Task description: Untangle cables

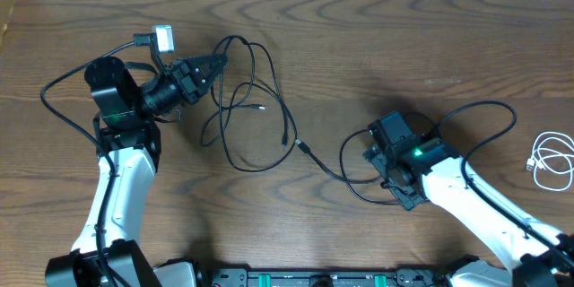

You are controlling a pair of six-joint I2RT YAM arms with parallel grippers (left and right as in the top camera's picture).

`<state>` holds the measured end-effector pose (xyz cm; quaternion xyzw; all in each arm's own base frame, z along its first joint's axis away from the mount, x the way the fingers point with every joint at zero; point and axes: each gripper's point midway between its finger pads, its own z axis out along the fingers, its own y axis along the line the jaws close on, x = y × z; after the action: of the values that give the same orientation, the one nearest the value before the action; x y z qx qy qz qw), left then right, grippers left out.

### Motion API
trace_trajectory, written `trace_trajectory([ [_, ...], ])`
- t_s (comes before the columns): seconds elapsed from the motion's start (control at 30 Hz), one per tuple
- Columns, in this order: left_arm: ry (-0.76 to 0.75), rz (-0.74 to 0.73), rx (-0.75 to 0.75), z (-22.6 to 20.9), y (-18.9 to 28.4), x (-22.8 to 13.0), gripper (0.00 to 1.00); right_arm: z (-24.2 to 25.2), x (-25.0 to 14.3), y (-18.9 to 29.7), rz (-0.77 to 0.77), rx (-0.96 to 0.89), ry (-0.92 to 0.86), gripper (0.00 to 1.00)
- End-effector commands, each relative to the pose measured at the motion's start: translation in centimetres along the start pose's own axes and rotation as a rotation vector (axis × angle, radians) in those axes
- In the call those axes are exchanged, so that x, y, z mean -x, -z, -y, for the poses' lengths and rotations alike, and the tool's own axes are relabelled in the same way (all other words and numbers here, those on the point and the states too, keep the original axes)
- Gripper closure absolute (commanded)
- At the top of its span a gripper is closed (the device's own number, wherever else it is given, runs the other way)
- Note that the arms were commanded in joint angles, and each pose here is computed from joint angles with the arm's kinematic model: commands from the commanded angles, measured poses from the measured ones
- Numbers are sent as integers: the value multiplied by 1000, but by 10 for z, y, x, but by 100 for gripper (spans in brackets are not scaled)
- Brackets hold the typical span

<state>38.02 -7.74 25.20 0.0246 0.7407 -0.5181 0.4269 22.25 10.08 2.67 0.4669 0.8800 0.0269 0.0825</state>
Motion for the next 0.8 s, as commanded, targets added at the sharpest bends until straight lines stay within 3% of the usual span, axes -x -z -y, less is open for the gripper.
trace_trajectory([
  [0.0, -17, 9, -4, 5, 1, 4, 92, 16, -6, -10, -21, -80, -28, 1],
  [0.33, -17, 8, -4, 5, 1, 4, 92, 22, -8, -14, -15, -114, -6, 1],
  [0.57, -16, 8, -4, 5, 1, 4, 92, -49, 9, 19, 69, 153, 214, 1],
  [0.77, -16, 8, -4, 5, 1, 4, 92, -7, -2, 47, -22, 3, 11, 1],
])
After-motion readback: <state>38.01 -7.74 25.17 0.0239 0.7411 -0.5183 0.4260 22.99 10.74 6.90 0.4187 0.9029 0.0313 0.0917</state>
